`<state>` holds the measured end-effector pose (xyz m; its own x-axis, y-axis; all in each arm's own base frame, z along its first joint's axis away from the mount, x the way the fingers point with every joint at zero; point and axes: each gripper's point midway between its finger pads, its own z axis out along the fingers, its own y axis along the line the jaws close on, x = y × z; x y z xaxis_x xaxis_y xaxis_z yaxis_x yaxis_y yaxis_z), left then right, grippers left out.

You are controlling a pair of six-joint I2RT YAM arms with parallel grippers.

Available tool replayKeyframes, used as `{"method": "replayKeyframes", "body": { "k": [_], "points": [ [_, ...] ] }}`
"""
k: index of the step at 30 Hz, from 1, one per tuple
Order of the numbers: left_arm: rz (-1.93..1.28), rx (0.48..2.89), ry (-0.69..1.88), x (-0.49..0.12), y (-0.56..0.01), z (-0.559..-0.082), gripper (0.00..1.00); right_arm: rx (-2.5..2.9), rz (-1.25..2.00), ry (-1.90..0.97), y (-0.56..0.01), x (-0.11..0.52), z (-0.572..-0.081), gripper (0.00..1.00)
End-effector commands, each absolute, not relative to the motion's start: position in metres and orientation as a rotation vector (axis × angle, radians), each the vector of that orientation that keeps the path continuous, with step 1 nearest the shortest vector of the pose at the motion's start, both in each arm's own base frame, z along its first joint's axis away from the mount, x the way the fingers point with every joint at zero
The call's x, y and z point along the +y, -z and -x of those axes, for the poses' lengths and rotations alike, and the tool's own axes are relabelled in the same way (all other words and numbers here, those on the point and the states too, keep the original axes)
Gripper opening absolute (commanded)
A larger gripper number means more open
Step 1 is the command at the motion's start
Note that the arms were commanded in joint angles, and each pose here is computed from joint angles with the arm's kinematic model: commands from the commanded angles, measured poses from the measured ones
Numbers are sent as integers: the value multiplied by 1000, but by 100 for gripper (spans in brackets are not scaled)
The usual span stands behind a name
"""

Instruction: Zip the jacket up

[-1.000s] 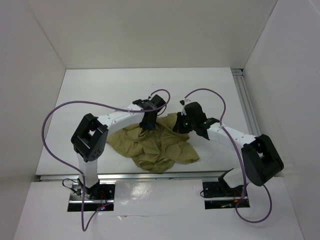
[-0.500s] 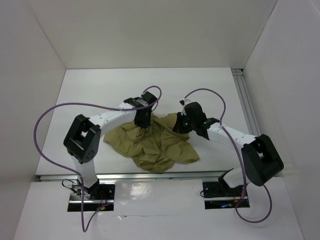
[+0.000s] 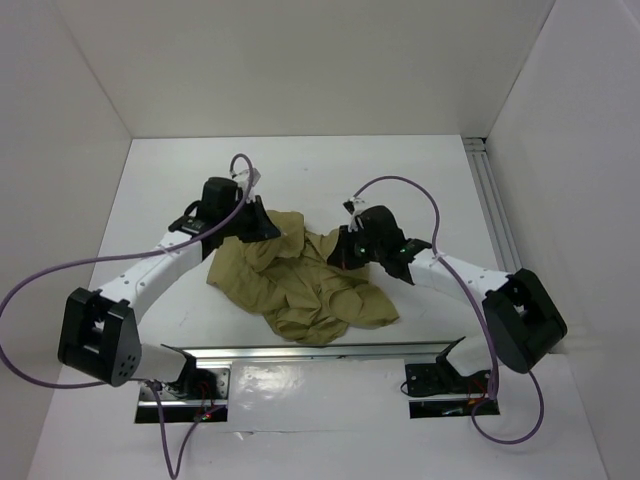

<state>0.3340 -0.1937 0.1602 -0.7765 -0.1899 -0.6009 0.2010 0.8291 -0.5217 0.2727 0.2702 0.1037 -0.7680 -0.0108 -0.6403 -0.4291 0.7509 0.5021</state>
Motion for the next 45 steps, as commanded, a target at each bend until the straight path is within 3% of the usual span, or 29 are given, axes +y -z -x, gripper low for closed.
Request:
{"method": "replayKeyframes", "body": {
  "k": [1, 13, 23, 45],
  "points": [
    [-140, 2141, 976, -206, -199, -337, 0, 2107, 386, -961, -159, 291, -288, 0],
    [-291, 1950, 1302, -208, -220, -312, 0, 1929, 428, -948, -213, 306, -318, 0],
    [-447, 1855, 1436, -213, -234, -292, 0, 1896, 503, -968, -209, 331, -347, 0],
    [-452, 1819, 1467, -216, -238, -295, 0, 1806, 539, -1182, -227, 331, -295, 0]
  ]
}}
